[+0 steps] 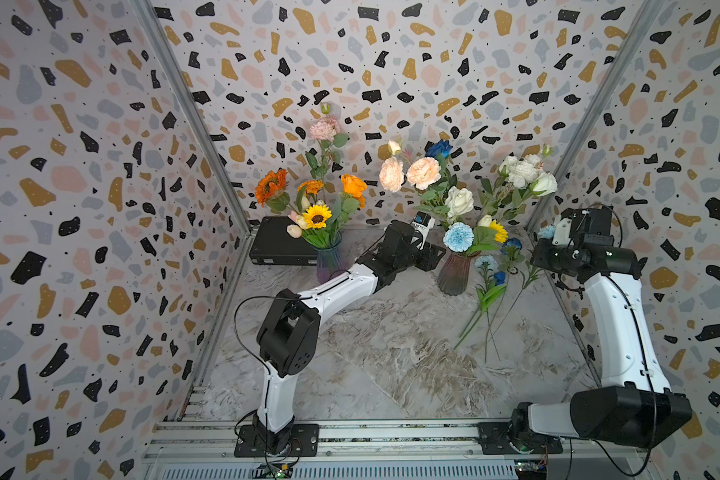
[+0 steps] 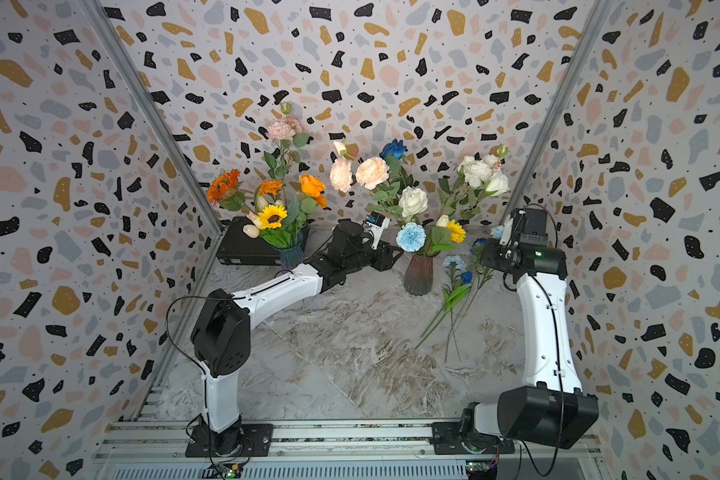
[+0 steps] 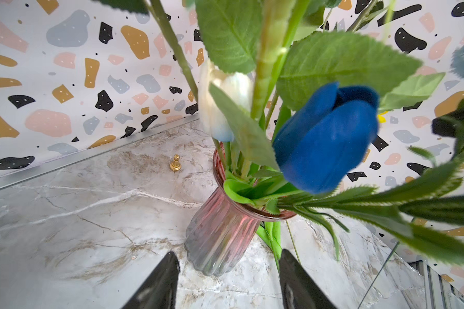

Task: Pick out blue flowers from the vase
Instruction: Place the flower at the center of the board.

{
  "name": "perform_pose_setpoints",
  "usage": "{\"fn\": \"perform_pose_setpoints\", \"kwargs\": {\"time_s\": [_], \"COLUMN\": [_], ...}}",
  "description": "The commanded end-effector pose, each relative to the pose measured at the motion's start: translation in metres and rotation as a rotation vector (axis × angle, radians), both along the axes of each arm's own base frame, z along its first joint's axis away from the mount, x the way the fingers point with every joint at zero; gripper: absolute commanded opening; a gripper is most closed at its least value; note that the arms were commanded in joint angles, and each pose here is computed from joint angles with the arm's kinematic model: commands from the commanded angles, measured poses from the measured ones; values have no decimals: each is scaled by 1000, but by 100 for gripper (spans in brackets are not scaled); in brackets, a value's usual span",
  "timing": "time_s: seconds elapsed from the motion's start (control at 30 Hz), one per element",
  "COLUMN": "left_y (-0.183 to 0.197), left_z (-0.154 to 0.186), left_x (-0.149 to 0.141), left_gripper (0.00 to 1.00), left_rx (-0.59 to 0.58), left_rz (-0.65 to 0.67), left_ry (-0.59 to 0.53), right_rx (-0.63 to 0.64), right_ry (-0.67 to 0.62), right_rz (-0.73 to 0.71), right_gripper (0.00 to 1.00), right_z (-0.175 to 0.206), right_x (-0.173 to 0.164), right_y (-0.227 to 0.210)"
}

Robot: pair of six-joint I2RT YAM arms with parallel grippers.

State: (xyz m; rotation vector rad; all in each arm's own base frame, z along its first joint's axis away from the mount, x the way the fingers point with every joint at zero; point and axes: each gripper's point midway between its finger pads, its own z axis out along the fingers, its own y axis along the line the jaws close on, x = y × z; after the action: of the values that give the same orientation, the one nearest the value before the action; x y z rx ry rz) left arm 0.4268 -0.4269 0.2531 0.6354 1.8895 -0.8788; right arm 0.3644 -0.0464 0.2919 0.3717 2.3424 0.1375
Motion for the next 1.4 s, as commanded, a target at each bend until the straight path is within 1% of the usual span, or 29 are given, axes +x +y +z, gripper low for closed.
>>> {"fn": "perform_pose_setpoints", "kwargs": {"time_s": [0.0,0.07,0.17,0.27,0.43,0.53,0.63,0.8,0.9,1.0,1.13,1.27,1.37], "left_y": [-1,2,9,22,45,49,46,41,39,32,23,18,16], "left_z": [32,35,38,36,39,49,58,56,56,58,62,67,71], "left_x": [2,4,7,15,34,40,40,38,37,39,41,44,45], "left_gripper": [59,59,59,60,60,61,62,61,62,62,62,62,62], "left_rx": [-73,-83,-83,-90,-117,-138,-148,-164,-164,-173,-188,-193,-193], "left_rz": [-10,-5,8,32,64,50,19,-15,-28,-56,-89,-97,-108], "left_ry": [-54,-59,-62,-47,-33,-49,-62,-47,-53,-54,-57,-66,-73], "right_rx": [95,99,143,170,173,201,224,240,242,239,218,185,172], "right_ry": [-69,-40,4,22,78,94,93,122,150,156,110,51,-1], "right_rz": [-9,-29,-40,-46,-59,-51,-42,-5,14,22,29,33,38], "right_gripper": [0,0,0,0,0,0,0,0,11,23,39,45,47], "right_z": [-6,-29,-63,-88,-126,-142,-154,-171,-182,-183,-159,-122,-94], "right_x": [18,30,51,72,97,112,127,148,151,148,142,129,114], "right_y": [-1,-8,-16,-20,-31,-31,-31,-32,-30,-29,-29,-27,-23]}}
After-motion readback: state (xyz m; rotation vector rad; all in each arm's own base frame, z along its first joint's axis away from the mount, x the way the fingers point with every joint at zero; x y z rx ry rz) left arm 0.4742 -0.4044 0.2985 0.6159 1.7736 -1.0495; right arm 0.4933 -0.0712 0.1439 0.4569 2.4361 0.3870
